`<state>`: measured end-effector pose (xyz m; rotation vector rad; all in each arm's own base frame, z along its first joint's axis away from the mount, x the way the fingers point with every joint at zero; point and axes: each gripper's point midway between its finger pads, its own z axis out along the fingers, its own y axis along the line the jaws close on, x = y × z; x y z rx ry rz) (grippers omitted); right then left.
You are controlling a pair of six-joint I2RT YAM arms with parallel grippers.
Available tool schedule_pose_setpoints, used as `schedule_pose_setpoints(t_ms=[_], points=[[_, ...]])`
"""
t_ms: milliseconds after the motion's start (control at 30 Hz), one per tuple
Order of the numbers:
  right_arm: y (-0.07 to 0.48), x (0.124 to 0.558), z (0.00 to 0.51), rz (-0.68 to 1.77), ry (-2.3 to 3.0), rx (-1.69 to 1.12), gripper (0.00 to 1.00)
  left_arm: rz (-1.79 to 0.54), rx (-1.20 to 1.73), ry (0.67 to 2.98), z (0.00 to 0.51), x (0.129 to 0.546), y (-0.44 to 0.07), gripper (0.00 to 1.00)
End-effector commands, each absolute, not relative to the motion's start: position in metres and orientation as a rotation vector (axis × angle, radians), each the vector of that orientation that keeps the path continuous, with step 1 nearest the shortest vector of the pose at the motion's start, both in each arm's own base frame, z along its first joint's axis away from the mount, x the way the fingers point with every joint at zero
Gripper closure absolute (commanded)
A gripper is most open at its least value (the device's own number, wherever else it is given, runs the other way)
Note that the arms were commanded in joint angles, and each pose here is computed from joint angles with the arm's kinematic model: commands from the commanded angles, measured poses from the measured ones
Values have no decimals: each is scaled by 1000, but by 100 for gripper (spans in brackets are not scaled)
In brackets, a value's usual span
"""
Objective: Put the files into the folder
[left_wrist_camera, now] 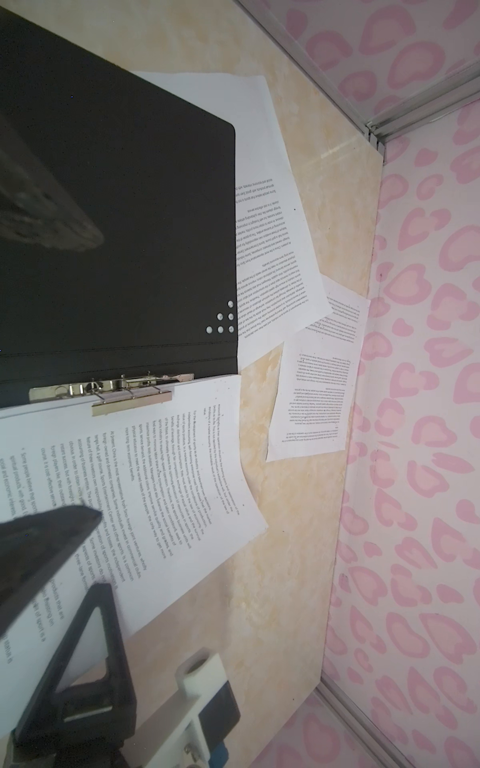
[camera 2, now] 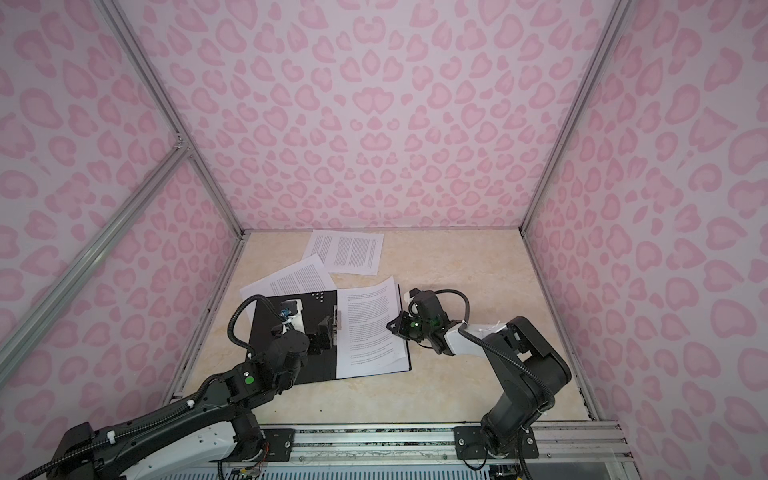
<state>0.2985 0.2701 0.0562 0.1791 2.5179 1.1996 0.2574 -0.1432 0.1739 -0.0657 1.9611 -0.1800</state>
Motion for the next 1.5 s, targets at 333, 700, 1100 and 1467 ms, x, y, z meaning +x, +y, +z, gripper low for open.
schedule_pose_setpoints(t_ms=[333,700,1100,1467], points=[[271,299,58,1217,2486,227,100,-182,-68,1951,179,260,-146,3],[273,296,55,1234,2492,241,100,-179,-61,1957,178,261,-146,3],[276,295,51,1267,2495,266,100,-182,-58,1960,178,261,-147,3],[272,293,51,1231,2496,287,54,-181,-58,1959,178,261,-147,3]])
